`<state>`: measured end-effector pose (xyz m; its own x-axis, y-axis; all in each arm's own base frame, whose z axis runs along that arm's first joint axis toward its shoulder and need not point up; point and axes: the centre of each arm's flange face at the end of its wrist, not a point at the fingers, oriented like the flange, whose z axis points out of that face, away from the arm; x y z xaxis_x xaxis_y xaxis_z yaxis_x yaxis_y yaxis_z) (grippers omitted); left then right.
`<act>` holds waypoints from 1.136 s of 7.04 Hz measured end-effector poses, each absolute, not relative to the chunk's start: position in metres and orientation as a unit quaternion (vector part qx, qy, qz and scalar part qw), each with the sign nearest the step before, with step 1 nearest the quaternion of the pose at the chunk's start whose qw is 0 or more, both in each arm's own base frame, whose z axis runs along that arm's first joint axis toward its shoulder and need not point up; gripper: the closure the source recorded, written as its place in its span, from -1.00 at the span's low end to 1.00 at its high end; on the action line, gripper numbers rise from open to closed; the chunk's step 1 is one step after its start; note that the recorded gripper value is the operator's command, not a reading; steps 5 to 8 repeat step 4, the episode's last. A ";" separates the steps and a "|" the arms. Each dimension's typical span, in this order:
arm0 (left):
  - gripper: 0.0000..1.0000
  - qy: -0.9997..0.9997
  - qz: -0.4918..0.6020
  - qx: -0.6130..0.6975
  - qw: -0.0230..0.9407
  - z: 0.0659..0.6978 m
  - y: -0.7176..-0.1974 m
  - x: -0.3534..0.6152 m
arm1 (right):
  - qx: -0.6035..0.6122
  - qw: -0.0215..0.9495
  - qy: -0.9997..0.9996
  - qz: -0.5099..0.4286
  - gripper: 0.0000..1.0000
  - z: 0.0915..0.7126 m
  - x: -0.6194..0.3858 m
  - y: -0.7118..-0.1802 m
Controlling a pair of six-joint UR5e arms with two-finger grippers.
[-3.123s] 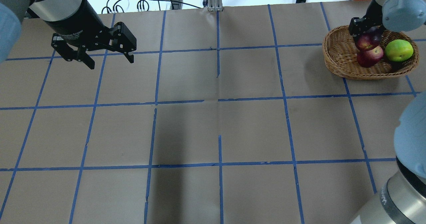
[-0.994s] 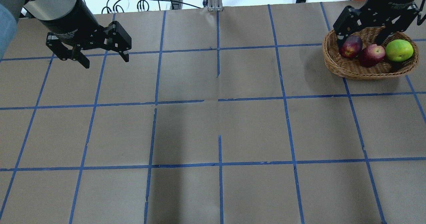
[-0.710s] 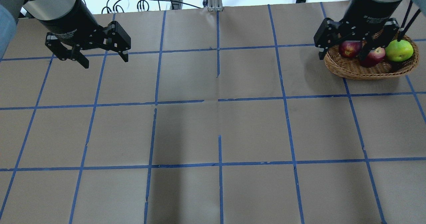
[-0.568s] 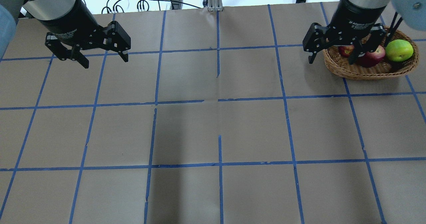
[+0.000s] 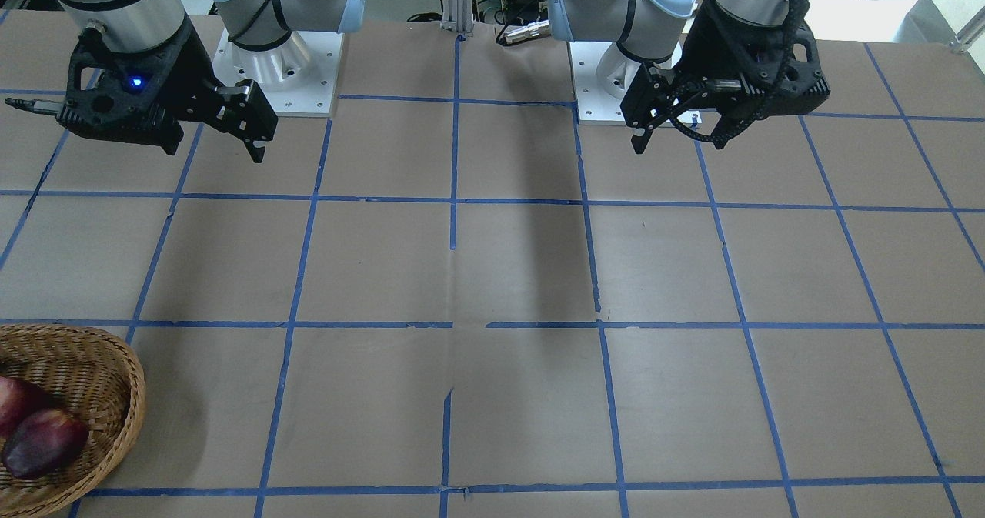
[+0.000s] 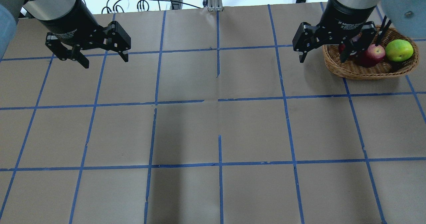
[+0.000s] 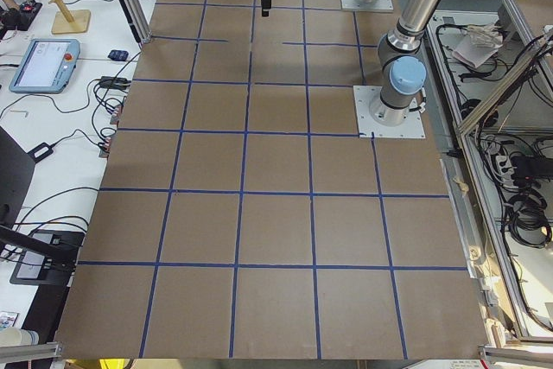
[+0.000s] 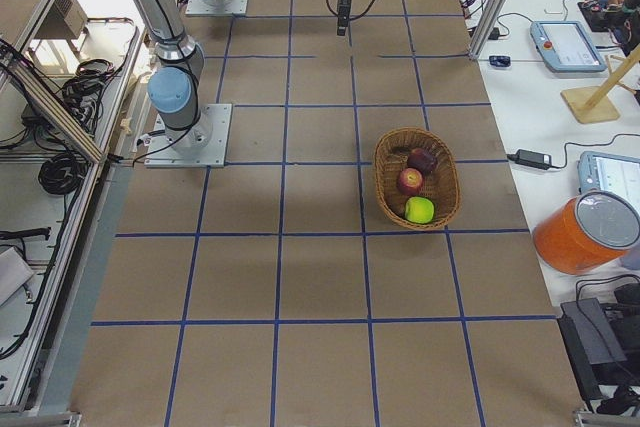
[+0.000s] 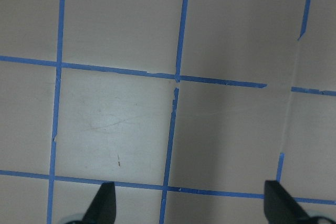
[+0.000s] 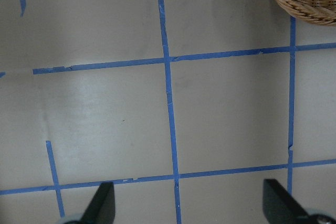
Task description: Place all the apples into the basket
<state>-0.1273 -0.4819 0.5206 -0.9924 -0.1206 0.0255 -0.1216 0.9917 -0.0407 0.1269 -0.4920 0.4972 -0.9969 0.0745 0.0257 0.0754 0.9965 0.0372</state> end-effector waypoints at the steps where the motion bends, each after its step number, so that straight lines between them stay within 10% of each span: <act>1: -1.00 -0.998 0.021 0.061 0.011 0.521 -0.482 -0.127 | -0.039 0.011 -0.999 -0.022 -1.00 0.499 0.126 -0.489; 8: -1.00 -0.998 0.021 0.061 0.011 0.521 -0.482 -0.127 | -0.043 0.008 -0.999 -0.028 -1.00 0.498 0.122 -0.487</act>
